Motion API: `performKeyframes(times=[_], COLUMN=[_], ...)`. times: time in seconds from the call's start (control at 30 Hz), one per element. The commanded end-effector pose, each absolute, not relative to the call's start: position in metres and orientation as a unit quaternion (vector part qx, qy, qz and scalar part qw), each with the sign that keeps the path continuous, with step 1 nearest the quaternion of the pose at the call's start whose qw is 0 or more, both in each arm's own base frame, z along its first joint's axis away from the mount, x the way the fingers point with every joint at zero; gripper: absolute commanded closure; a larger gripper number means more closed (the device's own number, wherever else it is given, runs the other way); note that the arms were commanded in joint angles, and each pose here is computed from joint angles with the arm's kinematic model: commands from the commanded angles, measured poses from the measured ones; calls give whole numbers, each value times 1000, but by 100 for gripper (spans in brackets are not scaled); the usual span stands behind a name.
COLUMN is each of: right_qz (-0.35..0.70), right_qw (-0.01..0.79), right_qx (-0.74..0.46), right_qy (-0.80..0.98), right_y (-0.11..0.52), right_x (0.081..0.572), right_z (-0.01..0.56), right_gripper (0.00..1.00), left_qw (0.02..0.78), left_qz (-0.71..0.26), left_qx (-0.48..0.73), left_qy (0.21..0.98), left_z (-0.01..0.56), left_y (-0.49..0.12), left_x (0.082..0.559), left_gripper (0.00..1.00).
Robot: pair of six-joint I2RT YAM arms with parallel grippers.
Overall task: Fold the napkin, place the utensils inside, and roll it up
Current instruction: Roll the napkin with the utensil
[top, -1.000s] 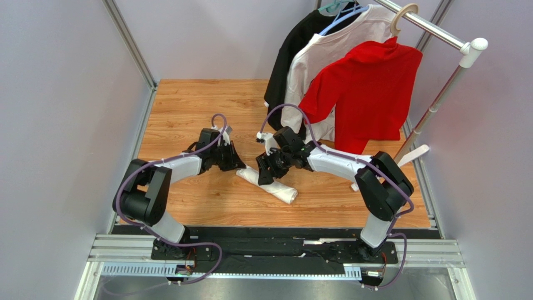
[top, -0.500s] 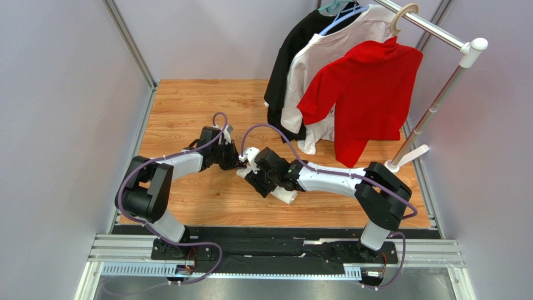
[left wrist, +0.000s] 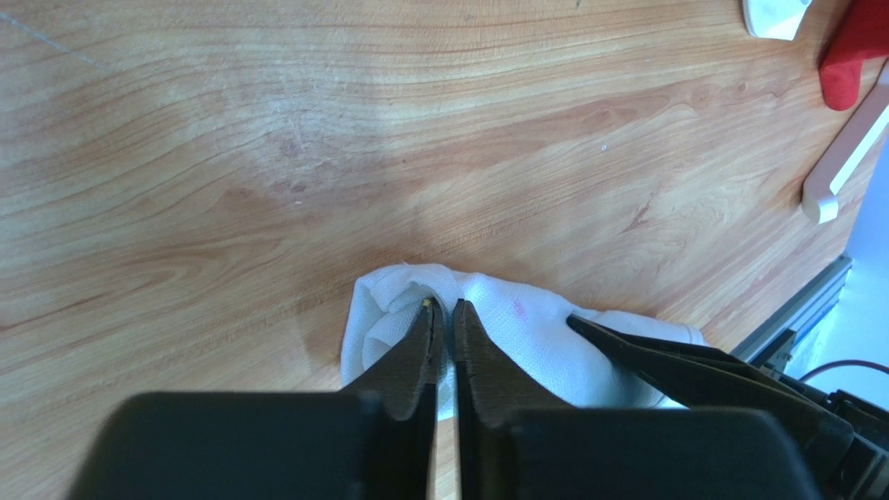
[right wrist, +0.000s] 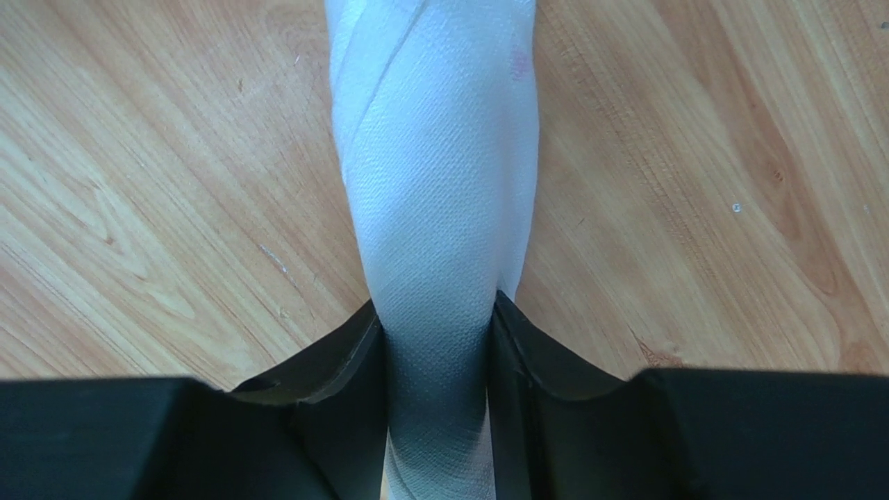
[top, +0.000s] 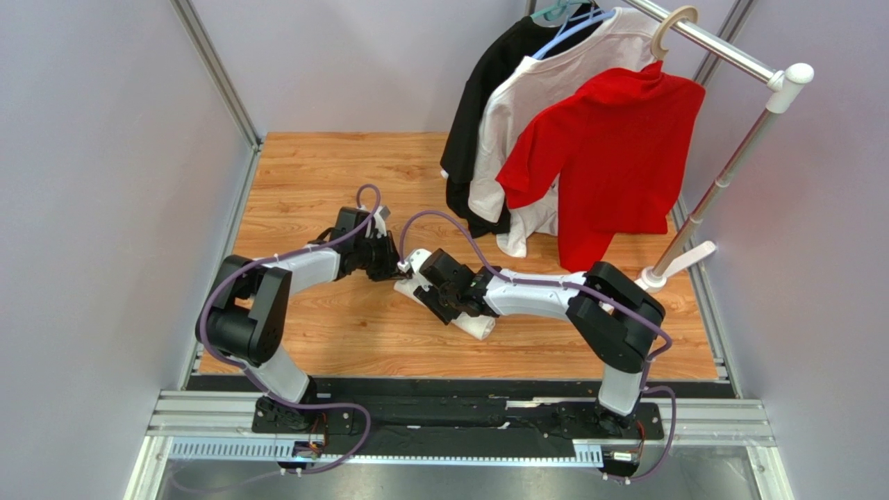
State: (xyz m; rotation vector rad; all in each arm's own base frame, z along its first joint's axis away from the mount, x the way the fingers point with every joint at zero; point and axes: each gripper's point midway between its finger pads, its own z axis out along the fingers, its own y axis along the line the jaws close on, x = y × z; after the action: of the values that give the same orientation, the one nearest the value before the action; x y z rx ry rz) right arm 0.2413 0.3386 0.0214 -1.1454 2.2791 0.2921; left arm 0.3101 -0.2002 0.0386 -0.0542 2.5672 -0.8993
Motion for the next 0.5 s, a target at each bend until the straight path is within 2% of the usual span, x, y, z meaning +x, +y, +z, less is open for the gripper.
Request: performKeyframes(times=[0.0, 0.03, 0.17, 0.27, 0.3, 0.47], right_qz=[149, 156, 197, 217, 221, 239], right_qw=[247, 240, 213, 200, 194, 191], right_qx=[-390, -385, -364, -348, -340, -309], right_qy=[874, 877, 885, 890, 893, 901], right_y=[341, 339, 339, 339, 337, 342], right_x=[244, 244, 243, 246, 249, 263], right_z=[12, 11, 10, 8, 6, 10], right_gripper=[64, 65, 65, 65, 65, 65], left_qw=[219, 231, 247, 236, 241, 263], left_qz=[-323, -320, -283, -284, -287, -280], left_qx=[-13, -14, -34, -59, -65, -90], left_qy=[921, 919, 926, 927, 925, 919], left_z=[61, 71, 85, 88, 93, 106], left_y=[-200, -198, -183, -173, -169, -150], left_x=[315, 316, 316, 310, 309, 304], left_gripper=[79, 65, 42, 32, 22, 21])
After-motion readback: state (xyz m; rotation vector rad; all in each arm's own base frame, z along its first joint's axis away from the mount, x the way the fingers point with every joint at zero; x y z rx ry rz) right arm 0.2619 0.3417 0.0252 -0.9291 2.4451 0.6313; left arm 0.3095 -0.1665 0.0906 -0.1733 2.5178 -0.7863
